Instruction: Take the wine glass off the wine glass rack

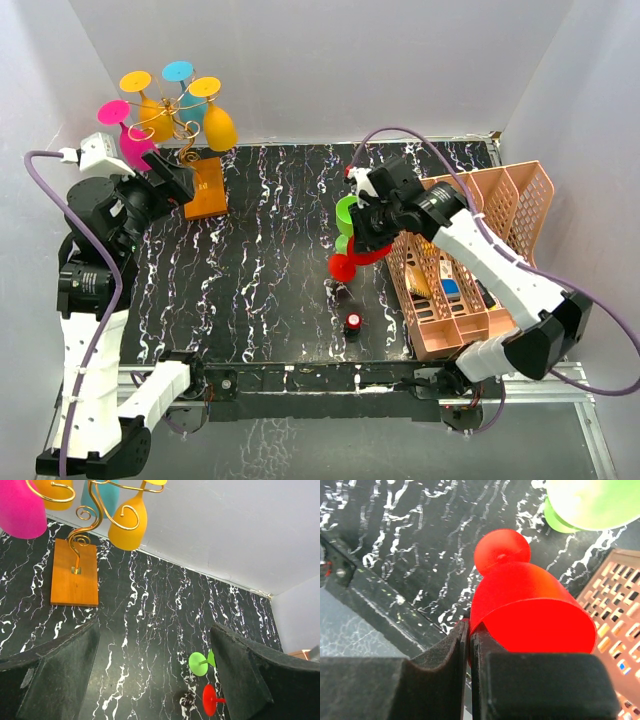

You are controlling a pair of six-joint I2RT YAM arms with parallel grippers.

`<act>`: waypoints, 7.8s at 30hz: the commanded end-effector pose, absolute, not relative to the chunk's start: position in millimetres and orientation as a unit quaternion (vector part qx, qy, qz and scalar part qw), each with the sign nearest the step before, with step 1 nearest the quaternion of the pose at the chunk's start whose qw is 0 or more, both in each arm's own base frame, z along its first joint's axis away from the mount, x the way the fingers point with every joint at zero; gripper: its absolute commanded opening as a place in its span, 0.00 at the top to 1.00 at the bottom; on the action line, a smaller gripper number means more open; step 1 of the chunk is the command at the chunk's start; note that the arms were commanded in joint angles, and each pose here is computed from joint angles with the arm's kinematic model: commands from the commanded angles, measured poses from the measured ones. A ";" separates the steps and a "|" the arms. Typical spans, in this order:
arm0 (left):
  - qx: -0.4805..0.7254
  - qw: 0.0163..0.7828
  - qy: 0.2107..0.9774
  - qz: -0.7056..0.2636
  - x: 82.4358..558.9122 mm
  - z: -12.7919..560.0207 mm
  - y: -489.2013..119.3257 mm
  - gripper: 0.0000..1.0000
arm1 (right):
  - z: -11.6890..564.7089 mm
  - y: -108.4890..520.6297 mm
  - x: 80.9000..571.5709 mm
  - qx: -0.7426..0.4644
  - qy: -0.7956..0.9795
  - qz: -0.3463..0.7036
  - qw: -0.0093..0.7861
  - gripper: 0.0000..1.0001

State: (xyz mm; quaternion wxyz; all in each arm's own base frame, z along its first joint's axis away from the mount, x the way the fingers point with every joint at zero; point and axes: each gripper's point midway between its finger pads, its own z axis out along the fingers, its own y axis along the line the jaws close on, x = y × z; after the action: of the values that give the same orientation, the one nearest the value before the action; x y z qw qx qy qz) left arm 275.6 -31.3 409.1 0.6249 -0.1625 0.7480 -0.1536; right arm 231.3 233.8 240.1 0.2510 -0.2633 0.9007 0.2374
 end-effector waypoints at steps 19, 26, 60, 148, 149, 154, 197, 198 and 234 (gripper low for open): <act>-0.158 0.626 0.749 -0.150 267.3 401.2 -32.1 0.10 | 203.7 240.7 267.0 -0.254 0.937 0.107 0.213 0.92; -0.158 0.626 0.749 -0.150 264.6 399.7 -32.1 0.10 | 187.0 239.8 278.2 -0.258 0.942 0.063 0.204 0.90; -0.143 0.613 0.755 -0.185 278.6 423.9 -48.1 0.03 | 367.0 240.6 251.7 -0.151 0.781 0.300 0.526 0.01; -0.332 0.604 0.697 -0.198 597.5 394.0 -13.3 1.00 | 387.3 176.6 254.0 -0.112 0.741 0.201 0.631 0.01; -0.332 0.605 0.694 -0.205 597.7 396.5 -15.4 1.00 | 386.8 176.4 254.3 -0.112 0.741 0.201 0.631 0.01; -0.333 0.608 0.682 -0.232 596.8 408.4 -20.8 1.00 | 387.4 176.5 253.9 -0.111 0.741 0.203 0.631 0.01; -0.400 0.601 0.612 -0.324 563.7 424.9 12.3 1.00 | 390.4 179.9 249.8 -0.113 0.738 0.218 0.628 0.01; -0.405 0.598 0.613 -0.323 566.3 422.9 13.3 1.00 | 390.5 180.3 250.2 -0.113 0.739 0.218 0.628 0.01; -0.439 0.558 0.608 -0.354 613.1 411.7 -2.5 1.00 | 385.8 178.3 252.6 -0.110 0.742 0.209 0.627 0.01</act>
State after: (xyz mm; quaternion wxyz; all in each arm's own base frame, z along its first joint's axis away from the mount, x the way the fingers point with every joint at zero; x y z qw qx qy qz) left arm 628.2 7.0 363.8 0.5305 -0.4683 0.6241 -0.3313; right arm 250.5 176.9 368.8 0.6054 -0.1194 0.7616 0.1978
